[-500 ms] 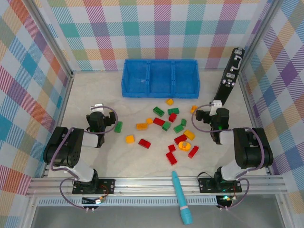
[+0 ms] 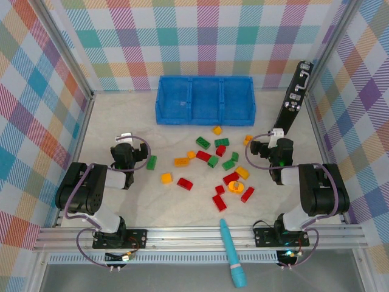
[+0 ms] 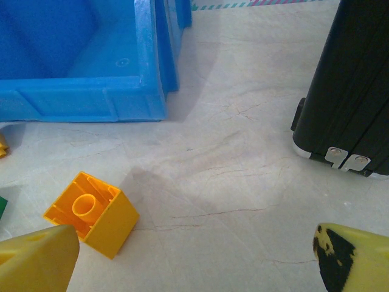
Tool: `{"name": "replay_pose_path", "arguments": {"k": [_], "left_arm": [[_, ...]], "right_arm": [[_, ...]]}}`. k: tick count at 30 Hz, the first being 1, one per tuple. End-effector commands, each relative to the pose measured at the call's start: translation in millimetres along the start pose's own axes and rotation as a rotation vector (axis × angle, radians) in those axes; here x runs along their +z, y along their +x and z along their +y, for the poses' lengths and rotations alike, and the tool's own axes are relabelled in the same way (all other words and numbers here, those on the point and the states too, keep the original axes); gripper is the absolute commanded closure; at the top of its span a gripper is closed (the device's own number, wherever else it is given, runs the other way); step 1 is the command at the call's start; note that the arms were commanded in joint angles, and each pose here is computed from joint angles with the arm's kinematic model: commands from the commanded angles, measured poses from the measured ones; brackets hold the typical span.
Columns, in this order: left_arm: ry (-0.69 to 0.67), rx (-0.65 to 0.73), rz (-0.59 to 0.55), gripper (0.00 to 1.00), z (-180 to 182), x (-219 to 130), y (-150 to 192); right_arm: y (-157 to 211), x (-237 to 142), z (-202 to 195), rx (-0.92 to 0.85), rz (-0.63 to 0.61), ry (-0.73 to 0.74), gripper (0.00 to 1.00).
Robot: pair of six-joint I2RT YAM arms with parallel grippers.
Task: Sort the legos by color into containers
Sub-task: Pick up the lego from the middle-right of the table.
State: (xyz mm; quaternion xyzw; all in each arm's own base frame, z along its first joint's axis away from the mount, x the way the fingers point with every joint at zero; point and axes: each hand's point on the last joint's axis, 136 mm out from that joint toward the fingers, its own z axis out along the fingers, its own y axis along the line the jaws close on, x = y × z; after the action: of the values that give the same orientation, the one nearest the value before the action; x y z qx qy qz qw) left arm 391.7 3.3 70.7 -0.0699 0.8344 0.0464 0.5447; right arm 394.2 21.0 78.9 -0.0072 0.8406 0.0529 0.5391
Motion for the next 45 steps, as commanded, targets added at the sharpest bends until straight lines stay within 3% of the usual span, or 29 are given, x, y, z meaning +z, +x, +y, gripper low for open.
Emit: {"name": "replay_pose_path", "arguments": {"k": [1,11,14,15,18,20,25,30,34,40,45], "left_arm": [[0.021,-0.014,-0.036,0.00,-4.1,-0.2,-15.1],[0.027,-0.018,-0.029,0.00,-4.2,0.8,-14.3],[0.059,-0.021,-0.030,0.00,-6.4,-0.3,-15.5],[0.054,-0.012,-0.005,0.00,-6.9,1.3,-18.7],[0.046,0.027,0.051,0.00,-13.4,-5.4,-51.0],[0.044,0.037,0.004,0.00,-21.5,-19.2,-81.2],[0.096,0.067,0.033,0.00,-53.1,-48.0,-144.6],[0.180,0.087,0.087,0.00,-77.9,-80.4,-179.9],[0.209,0.157,0.134,0.00,-85.1,-103.9,-190.4],[0.398,0.242,0.172,0.00,-106.1,-132.6,-177.1],[0.611,0.191,0.008,0.00,-127.7,-165.4,-160.5]], "right_arm": [[-12.5,-1.4,0.3,-0.009,-0.043,-0.010,0.01],[-13.0,-1.7,1.2,-0.007,-0.045,-0.014,0.01],[-30.8,-2.3,3.3,-0.009,-0.013,-0.019,0.01],[-33.1,-3.3,0.8,0.013,0.047,0.000,0.01],[-42.1,-8.7,-6.1,0.056,0.135,0.051,0.01],[-45.4,-12.2,-8.2,0.104,0.151,0.073,0.01],[-46.5,-17.3,11.8,0.232,0.218,-0.023,0.01],[-39.1,-16.2,23.3,0.434,0.340,-0.042,0.01],[-30.1,-13.5,22.8,0.505,0.396,-0.018,0.02],[-20.1,2.4,28.5,0.488,0.459,-0.020,0.03],[-11.1,18.1,47.5,0.399,0.513,-0.018,0.02]]}}
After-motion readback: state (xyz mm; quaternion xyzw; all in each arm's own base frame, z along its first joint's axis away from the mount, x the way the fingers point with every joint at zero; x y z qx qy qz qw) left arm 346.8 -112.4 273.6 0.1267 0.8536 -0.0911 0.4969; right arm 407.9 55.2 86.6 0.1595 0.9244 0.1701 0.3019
